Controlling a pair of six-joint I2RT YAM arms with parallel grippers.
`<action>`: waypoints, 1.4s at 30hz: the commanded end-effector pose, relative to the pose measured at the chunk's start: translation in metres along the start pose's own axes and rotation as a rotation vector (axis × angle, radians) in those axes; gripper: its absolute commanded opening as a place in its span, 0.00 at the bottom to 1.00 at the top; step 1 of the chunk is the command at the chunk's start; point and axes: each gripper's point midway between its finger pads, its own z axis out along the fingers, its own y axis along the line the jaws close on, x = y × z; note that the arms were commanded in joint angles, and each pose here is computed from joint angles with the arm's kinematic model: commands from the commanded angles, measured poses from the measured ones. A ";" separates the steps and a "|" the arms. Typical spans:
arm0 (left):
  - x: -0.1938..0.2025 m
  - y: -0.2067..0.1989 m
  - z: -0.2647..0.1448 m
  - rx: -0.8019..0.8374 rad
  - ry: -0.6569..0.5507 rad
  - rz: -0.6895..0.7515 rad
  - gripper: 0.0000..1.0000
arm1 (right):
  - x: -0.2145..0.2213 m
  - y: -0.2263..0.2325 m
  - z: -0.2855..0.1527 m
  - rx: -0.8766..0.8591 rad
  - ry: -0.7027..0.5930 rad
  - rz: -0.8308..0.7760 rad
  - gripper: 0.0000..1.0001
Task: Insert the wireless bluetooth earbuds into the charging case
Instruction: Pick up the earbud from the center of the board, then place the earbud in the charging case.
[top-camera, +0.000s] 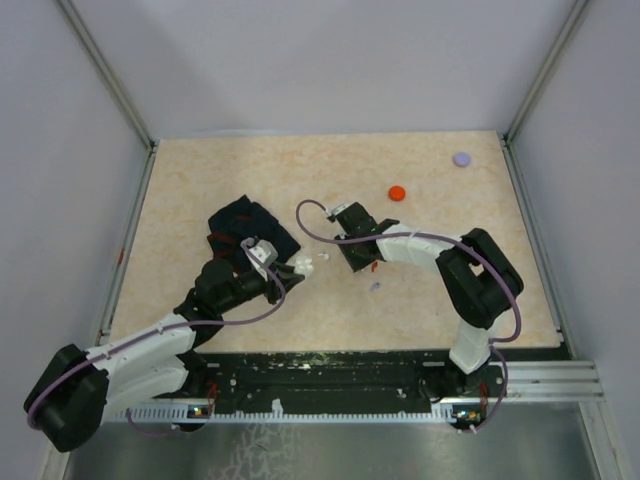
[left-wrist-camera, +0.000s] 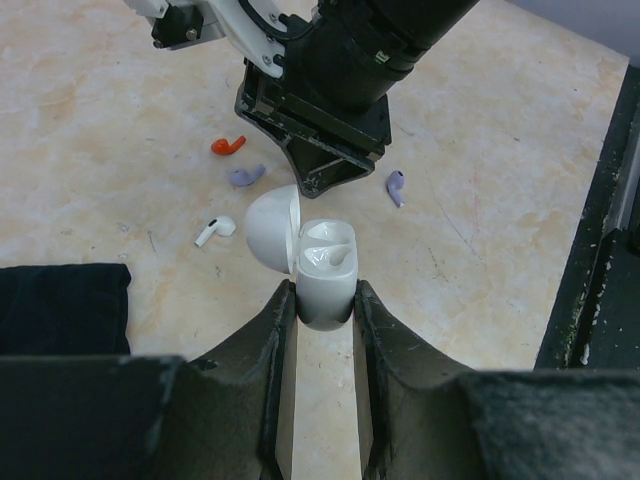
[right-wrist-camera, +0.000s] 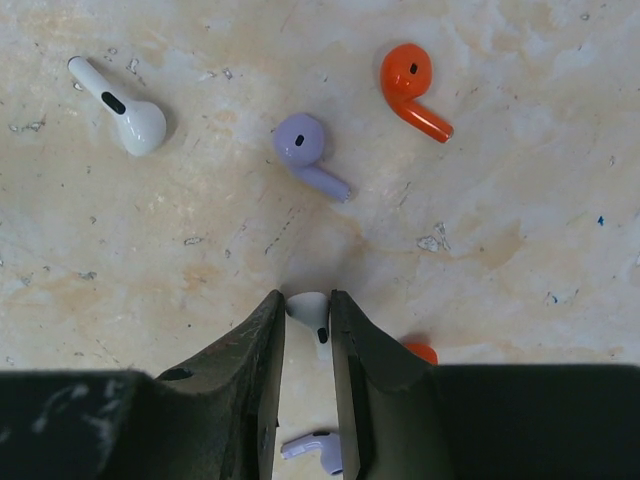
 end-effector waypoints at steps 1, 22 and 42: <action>-0.010 -0.004 0.000 0.028 -0.050 0.026 0.01 | -0.007 -0.006 -0.003 0.025 0.004 0.014 0.24; -0.056 -0.013 -0.010 0.060 -0.346 0.176 0.00 | -0.098 0.019 -0.152 -0.031 -0.586 0.026 0.22; -0.096 -0.017 0.002 0.094 -0.507 0.235 0.00 | -0.124 0.095 -0.272 -0.436 -1.094 0.029 0.22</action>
